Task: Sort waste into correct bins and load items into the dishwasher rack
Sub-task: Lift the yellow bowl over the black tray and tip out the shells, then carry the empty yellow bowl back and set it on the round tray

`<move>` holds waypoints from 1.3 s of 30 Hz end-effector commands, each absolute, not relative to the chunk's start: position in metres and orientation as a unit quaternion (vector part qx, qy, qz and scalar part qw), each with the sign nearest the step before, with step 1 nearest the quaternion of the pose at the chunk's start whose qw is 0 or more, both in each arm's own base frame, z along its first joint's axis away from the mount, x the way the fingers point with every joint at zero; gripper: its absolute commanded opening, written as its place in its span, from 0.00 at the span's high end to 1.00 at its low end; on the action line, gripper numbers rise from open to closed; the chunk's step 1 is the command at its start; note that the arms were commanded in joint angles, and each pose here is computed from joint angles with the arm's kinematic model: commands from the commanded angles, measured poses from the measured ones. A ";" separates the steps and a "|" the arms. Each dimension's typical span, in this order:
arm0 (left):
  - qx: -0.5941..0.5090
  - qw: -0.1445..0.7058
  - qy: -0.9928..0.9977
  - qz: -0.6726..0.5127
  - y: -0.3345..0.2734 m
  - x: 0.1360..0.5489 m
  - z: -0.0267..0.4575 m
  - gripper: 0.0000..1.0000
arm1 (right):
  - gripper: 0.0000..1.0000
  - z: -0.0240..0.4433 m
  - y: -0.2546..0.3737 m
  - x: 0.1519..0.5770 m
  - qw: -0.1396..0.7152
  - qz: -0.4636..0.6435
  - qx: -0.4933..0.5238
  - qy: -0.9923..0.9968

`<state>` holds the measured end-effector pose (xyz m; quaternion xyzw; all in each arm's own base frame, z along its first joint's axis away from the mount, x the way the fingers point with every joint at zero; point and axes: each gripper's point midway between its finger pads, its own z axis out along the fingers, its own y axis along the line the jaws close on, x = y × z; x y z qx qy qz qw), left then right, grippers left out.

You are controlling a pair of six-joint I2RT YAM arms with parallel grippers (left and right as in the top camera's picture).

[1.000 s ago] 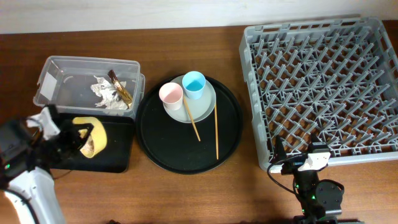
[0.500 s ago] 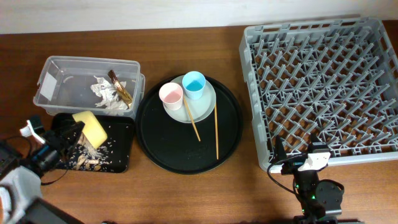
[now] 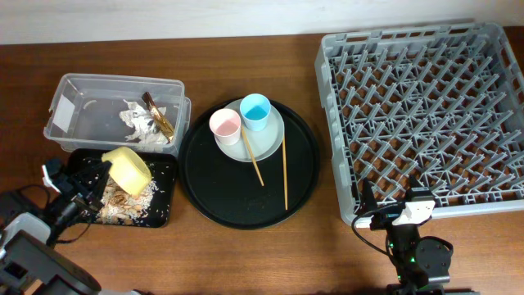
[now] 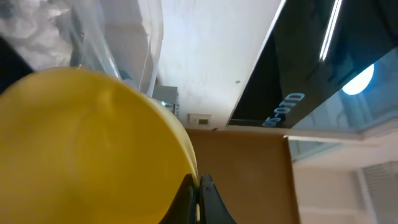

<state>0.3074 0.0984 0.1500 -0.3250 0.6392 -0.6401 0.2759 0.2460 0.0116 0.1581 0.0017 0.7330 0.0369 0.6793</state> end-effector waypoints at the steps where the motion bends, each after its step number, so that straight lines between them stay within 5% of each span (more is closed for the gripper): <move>1: -0.309 0.299 0.635 -0.642 0.108 0.309 0.162 1.00 | 0.02 0.155 0.008 0.246 0.678 0.032 0.009 0.735; 14: -0.280 0.318 0.657 -0.623 0.097 0.308 0.185 1.00 | 0.02 0.156 0.008 0.246 0.678 0.032 0.009 0.734; 24: -0.127 0.312 0.846 -0.413 -0.070 0.340 0.242 1.00 | 0.02 0.155 0.008 0.246 0.678 0.032 0.009 0.735; 30: -0.034 0.266 0.955 -0.131 -0.143 0.289 0.190 1.00 | 0.02 0.156 0.008 0.246 0.678 0.032 0.009 0.734; 39: 0.027 0.151 0.988 -0.012 -0.180 0.273 0.091 1.00 | 0.02 0.155 0.008 0.246 0.678 0.032 0.009 0.735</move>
